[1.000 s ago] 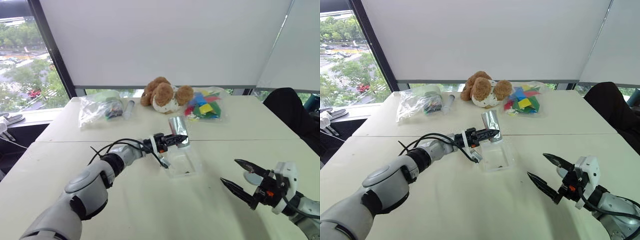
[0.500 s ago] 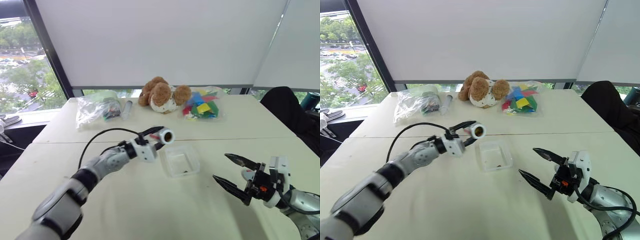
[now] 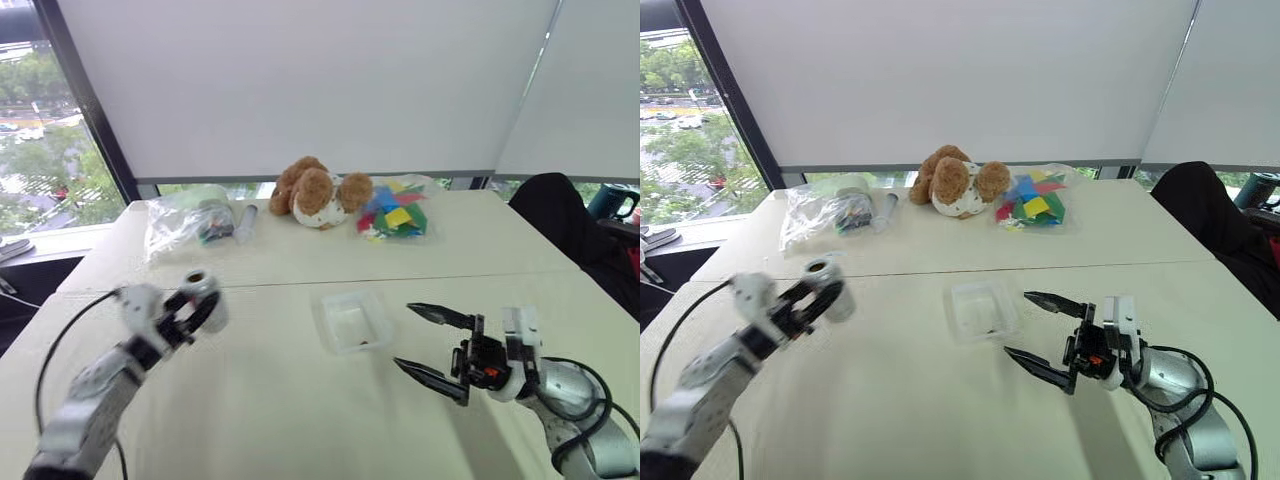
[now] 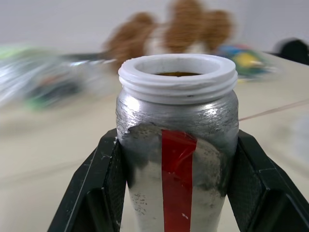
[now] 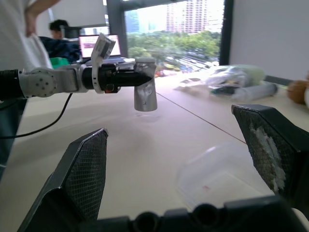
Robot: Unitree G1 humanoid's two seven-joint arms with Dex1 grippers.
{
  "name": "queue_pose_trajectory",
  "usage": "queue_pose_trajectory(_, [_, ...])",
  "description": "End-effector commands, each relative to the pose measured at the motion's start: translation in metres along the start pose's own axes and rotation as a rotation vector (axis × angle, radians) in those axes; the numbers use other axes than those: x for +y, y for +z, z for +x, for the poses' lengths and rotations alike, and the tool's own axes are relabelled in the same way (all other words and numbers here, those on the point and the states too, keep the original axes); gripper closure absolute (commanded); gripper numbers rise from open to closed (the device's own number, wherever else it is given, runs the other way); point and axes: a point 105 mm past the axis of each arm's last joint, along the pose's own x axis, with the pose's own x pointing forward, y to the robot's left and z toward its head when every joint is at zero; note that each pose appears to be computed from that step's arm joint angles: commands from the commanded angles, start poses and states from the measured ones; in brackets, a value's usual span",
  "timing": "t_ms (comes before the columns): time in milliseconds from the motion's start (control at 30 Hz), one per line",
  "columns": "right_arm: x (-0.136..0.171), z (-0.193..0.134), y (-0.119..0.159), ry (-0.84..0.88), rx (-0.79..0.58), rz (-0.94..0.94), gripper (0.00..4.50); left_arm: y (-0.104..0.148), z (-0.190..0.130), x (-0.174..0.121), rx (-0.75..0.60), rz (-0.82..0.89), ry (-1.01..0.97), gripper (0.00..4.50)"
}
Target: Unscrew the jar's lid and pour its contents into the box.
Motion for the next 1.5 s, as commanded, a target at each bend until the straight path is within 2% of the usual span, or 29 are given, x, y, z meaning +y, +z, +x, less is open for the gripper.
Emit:
queue_pose_trajectory(33, [0.001, 0.007, 0.005, 0.043, -0.041, -0.025, 0.02, 0.024, -0.028, 0.053, -0.119, 0.013, 0.266, 2.36])
queue_pose_trajectory(200, [-0.002, 0.011, 0.0, 0.073, -0.052, -0.013, 0.02, 0.014, -0.043, 0.067, -0.094, 0.08, 0.342, 2.36])
queue_pose_trajectory(567, [-0.007, 0.011, -0.002, 0.067, -0.061, -0.002, 0.02, -0.022, -0.038, 0.065, -0.022, 0.115, 0.311, 2.36])
queue_pose_trajectory(700, [-0.008, 0.005, -0.002, 0.054, -0.041, -0.009, 0.0, -0.025, -0.039, 0.064, -0.011, 0.124, 0.294, 0.35])
queue_pose_trajectory(733, [-0.008, 0.003, -0.002, 0.052, -0.038, -0.01, 0.0, -0.025, -0.039, 0.065, -0.014, 0.12, 0.293, 0.05])
queue_pose_trajectory(933, [-0.004, -0.007, -0.001, 0.028, -0.011, -0.004, 0.0, -0.026, -0.05, 0.066, 0.0, 0.119, 0.296, 0.05])
queue_pose_trajectory(1167, [-0.002, -0.043, 0.0, -0.101, 0.083, -0.007, 0.0, -0.029, -0.084, 0.078, 0.122, 0.183, 0.272, 0.05])
queue_pose_trajectory(1300, [0.0, -0.062, 0.003, -0.139, 0.141, -0.021, 0.0, -0.026, -0.102, 0.074, 0.229, 0.255, 0.15, 0.05])
queue_pose_trajectory(1467, [0.001, -0.087, 0.012, -0.099, 0.243, -0.031, 0.0, -0.012, -0.125, 0.042, 0.355, 0.372, -0.098, 0.05])
queue_pose_trajectory(1500, [0.002, -0.092, 0.013, -0.072, 0.269, -0.03, 0.0, -0.011, -0.13, 0.028, 0.388, 0.422, -0.192, 0.05])
